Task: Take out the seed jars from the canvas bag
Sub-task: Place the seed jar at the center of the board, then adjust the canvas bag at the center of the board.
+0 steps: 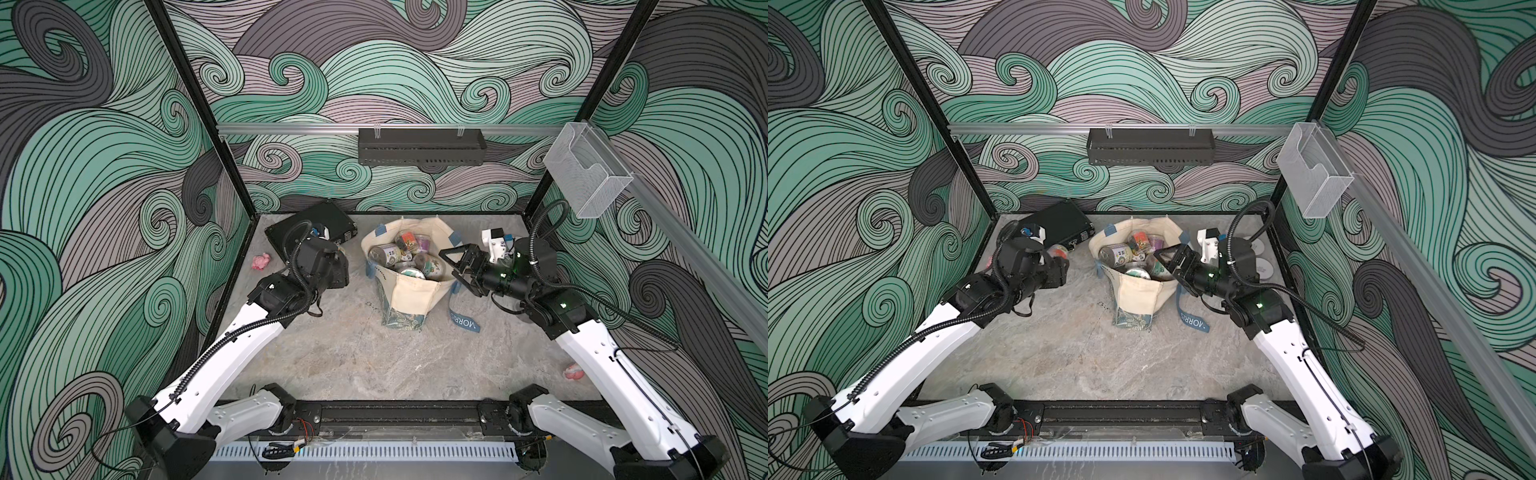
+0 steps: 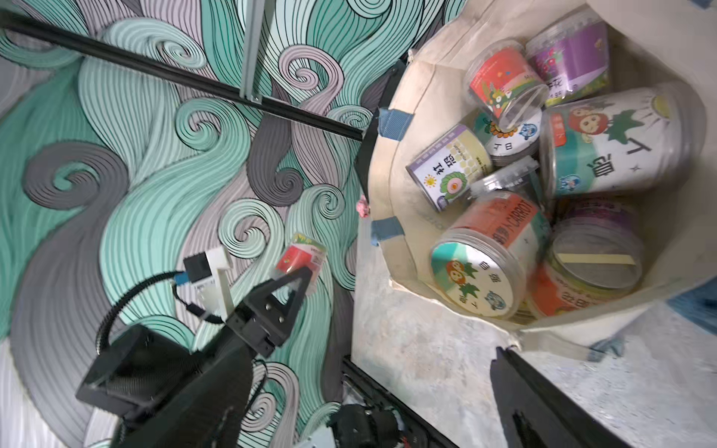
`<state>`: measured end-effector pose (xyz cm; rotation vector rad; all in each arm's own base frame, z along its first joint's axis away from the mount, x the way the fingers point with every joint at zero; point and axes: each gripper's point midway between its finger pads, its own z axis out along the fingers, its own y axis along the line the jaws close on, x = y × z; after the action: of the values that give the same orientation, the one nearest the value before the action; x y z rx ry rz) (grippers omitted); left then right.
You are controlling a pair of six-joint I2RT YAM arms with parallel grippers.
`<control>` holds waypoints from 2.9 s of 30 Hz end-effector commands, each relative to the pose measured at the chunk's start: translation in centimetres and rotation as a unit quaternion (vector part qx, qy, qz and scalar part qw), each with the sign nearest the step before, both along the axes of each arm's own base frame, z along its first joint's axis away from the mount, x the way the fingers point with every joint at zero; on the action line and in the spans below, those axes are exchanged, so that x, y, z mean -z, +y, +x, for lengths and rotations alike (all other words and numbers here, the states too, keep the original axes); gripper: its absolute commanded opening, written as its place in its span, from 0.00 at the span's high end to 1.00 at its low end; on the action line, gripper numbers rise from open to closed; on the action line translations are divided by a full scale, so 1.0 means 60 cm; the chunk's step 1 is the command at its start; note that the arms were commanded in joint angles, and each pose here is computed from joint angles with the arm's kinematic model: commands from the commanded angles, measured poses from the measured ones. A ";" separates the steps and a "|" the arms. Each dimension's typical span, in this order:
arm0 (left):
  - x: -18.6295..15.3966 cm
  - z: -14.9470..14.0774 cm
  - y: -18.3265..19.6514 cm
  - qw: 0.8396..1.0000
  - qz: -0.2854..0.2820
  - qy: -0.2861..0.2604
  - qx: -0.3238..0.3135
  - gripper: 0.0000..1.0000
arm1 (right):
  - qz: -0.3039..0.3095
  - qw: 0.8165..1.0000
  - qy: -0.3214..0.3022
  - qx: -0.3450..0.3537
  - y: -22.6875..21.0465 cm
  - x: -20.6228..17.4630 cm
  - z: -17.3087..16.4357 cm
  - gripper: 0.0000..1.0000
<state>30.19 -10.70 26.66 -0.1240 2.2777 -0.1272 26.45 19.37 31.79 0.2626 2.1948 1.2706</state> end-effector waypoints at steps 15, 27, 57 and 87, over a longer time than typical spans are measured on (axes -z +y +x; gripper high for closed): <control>0.159 0.034 0.188 0.948 0.026 0.270 -0.163 0.44 | -0.182 0.979 -0.068 -0.057 -0.053 0.016 -0.052 0.01; 0.271 0.035 0.255 0.891 -0.022 0.407 -0.201 0.45 | -0.193 0.976 -0.061 -0.081 -0.047 0.035 -0.054 0.01; 0.295 0.054 0.297 0.883 -0.093 0.409 -0.210 0.01 | -0.191 0.976 -0.045 -0.096 -0.033 0.035 -0.038 0.01; 0.067 0.174 -0.122 0.962 -0.177 0.070 0.197 0.04 | -0.261 0.943 0.051 -0.202 0.133 0.166 0.099 0.49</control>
<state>40.52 -16.54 22.51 0.0692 2.4148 -0.6909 32.97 25.74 21.22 -0.2975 2.6814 0.8246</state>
